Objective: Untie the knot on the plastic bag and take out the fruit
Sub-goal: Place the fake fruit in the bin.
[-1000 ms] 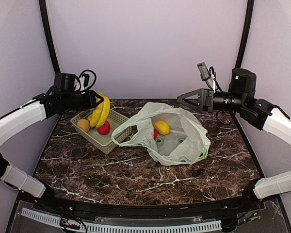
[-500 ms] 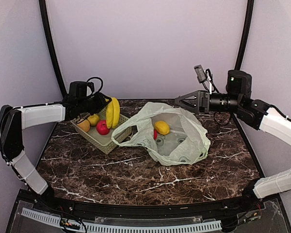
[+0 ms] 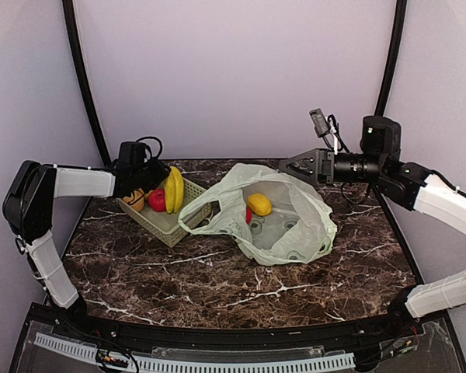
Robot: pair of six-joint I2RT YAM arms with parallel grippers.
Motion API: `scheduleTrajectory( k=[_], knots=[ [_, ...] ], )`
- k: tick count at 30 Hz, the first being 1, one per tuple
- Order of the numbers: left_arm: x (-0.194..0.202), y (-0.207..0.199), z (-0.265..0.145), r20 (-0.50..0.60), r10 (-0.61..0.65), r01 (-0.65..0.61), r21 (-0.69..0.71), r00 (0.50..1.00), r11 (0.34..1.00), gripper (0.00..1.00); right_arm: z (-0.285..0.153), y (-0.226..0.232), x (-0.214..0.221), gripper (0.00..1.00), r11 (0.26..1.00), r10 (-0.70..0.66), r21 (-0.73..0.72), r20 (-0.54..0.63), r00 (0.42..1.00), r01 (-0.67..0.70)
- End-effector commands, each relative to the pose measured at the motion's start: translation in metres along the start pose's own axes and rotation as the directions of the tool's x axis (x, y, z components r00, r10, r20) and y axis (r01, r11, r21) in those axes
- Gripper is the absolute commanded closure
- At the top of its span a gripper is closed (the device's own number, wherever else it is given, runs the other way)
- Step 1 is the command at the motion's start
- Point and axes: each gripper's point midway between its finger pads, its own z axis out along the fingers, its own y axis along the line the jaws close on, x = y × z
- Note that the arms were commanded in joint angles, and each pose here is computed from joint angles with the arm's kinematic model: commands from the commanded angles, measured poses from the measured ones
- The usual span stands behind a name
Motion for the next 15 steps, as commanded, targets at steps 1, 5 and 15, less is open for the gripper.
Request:
scheduleTrajectory(
  k=[1,5,15],
  knots=[
    [-0.02,0.011,0.0,0.078,-0.013,0.017,-0.047,0.997,0.999,0.88,-0.003,0.003,-0.009,0.15,1.0,-0.022,-0.007,0.048,0.999,0.022],
    [-0.023,0.017,0.0,0.087,0.014,-0.007,-0.073,0.996,0.997,0.8,-0.003,0.003,-0.009,0.15,1.0,-0.017,-0.009,0.051,0.999,0.018],
    [-0.026,0.029,-0.004,0.084,0.064,-0.054,-0.113,0.994,0.992,0.58,-0.004,0.003,-0.007,0.15,1.0,-0.016,-0.012,0.055,0.998,0.017]
  ],
)
